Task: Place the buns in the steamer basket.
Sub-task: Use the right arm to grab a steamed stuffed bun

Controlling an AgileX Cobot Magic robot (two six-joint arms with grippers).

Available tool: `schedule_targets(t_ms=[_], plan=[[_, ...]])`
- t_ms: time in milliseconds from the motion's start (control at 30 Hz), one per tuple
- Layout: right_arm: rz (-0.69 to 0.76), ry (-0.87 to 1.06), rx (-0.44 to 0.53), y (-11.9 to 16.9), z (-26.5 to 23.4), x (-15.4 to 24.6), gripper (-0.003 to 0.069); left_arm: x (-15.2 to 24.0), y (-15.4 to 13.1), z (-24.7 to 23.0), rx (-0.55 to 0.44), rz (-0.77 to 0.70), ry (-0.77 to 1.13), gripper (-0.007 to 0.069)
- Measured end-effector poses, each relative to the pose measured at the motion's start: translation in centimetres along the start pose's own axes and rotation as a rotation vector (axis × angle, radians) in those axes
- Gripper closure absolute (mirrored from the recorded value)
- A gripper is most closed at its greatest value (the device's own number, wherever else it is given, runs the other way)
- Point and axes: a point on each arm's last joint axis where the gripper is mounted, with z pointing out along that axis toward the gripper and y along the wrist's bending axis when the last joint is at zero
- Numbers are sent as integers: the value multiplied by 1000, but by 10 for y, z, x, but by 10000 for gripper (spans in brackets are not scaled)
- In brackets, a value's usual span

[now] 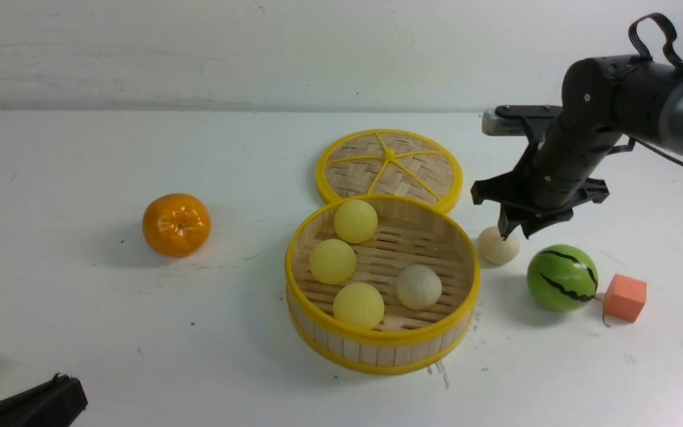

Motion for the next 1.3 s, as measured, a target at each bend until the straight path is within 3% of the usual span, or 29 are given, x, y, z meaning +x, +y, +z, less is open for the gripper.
schedule_targets(t_ms=[1033, 1200, 1300], plan=[[-3, -28, -34, -3, 32, -4, 419, 0, 0, 0, 0, 0, 0, 627], [-31, -28, -33, -3, 32, -4, 493, 0, 0, 0, 0, 0, 0, 627], [-51, -29, -32, -3, 32, -4, 626, 0, 0, 0, 0, 0, 0, 627]])
